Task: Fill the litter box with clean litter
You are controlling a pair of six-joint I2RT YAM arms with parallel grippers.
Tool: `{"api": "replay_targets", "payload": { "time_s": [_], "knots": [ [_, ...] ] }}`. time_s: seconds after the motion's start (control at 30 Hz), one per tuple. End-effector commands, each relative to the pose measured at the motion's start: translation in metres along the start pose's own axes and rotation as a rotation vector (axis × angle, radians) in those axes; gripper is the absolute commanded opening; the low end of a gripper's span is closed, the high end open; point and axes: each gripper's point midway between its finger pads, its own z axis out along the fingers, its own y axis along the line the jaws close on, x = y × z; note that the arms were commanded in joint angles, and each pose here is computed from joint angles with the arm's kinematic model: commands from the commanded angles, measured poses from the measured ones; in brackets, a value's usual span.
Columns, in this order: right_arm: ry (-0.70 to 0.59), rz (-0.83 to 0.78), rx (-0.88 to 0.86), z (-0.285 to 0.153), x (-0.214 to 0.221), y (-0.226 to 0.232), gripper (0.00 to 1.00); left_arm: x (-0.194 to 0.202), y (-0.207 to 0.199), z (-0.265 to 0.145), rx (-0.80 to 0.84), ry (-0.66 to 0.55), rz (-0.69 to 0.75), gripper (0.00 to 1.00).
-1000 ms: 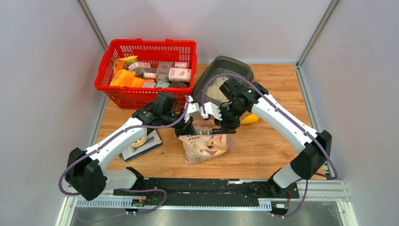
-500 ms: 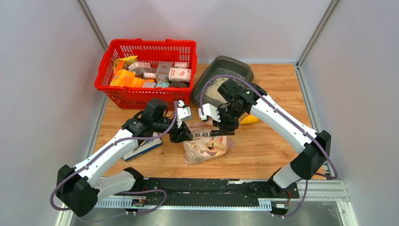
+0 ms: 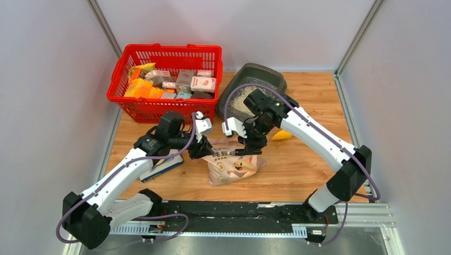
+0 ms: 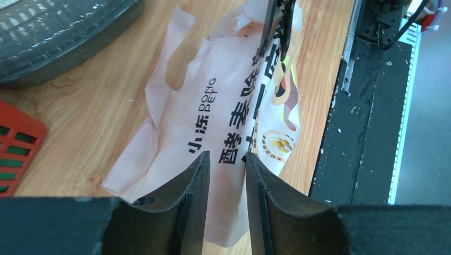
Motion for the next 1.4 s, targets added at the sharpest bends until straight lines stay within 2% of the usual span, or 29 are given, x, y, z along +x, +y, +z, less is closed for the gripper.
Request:
{"api": "replay_targets", "payload": {
  "time_s": [0.0,0.33,0.53,0.67,0.9,1.1,1.37],
  "knots": [
    [-0.024,0.026,-0.086,0.005,-0.009,0.019,0.00,-0.011,0.006,-0.012,-0.048,-0.045,0.012,0.39],
    [-0.048,0.063,-0.113,0.015,-0.009,0.022,0.00,-0.015,0.024,-0.023,-0.116,-0.068,-0.022,0.39],
    [-0.051,0.080,-0.136,0.018,-0.005,0.025,0.00,-0.019,0.024,-0.022,-0.102,-0.076,-0.025,0.40],
    [-0.040,0.087,-0.130,0.019,0.001,0.026,0.00,-0.023,-0.002,-0.020,0.047,-0.109,0.002,0.46],
    [-0.042,0.093,-0.113,0.018,0.001,0.024,0.00,-0.032,0.002,-0.015,0.028,-0.164,0.041,0.58],
    [-0.034,0.104,-0.107,0.018,0.002,0.022,0.00,-0.035,-0.012,-0.003,0.096,-0.177,0.079,0.59],
    [-0.026,0.105,-0.100,0.019,0.003,0.020,0.00,-0.009,-0.011,0.018,0.099,-0.117,0.133,0.57]
  ]
}}
